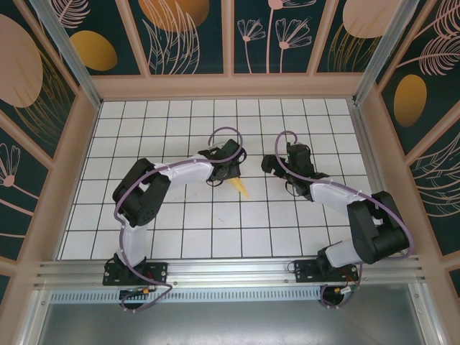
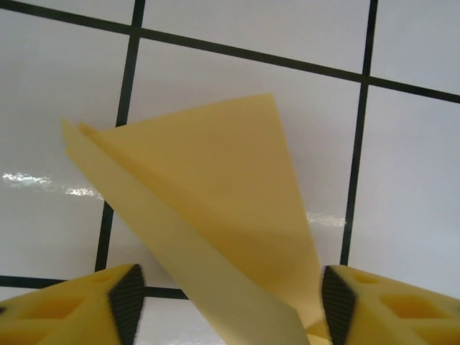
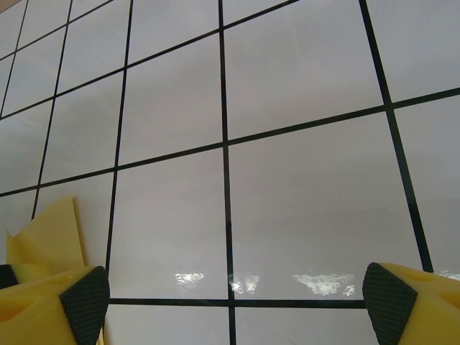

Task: Fold a paper plane with a square sheet of paper (pick it up from the middle)
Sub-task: Move a paper plane to the center of the table.

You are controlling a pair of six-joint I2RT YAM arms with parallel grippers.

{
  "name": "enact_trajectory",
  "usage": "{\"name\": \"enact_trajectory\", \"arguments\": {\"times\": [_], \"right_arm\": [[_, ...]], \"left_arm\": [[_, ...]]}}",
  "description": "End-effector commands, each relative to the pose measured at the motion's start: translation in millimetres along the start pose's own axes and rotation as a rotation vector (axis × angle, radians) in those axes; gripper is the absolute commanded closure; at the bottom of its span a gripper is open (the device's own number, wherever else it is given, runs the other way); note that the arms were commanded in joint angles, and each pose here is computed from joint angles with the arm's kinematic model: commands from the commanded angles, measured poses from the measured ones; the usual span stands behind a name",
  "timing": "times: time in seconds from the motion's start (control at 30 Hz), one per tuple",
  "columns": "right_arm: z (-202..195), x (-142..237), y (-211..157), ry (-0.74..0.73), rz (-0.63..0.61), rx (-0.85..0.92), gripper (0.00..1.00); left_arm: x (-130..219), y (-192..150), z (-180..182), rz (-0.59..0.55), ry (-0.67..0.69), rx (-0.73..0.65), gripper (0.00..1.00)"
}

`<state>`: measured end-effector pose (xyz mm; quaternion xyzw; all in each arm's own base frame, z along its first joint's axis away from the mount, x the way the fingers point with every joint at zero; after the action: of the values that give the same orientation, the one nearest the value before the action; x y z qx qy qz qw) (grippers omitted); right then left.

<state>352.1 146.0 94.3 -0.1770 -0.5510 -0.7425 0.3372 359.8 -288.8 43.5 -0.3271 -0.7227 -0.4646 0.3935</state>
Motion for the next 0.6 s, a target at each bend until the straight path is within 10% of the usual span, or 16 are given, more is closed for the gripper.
{"name": "enact_trajectory", "arguments": {"times": [0.0,0.57], "right_arm": [[-3,3,8,-0.017,-0.027,-0.027,0.07],[5,-2,6,0.024,0.009,-0.024,0.11]], "left_arm": [[12,2,6,-0.007,0.009,0.023,0.40],[25,0,-6,-0.028,-0.172,0.161,0.97]]}}
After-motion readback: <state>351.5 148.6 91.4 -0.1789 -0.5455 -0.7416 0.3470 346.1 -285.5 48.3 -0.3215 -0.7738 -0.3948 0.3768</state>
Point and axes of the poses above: each hand's point on the last joint's axis, 136 mm out from that joint toward the fingers, its own x axis back along the fingers, its own z axis along the line the jaws close on, y = z × x, the point moved 1 cm from there along x, back along the fingers, and after that the axes turned 7 degrees about x, right-handed, at the moved point
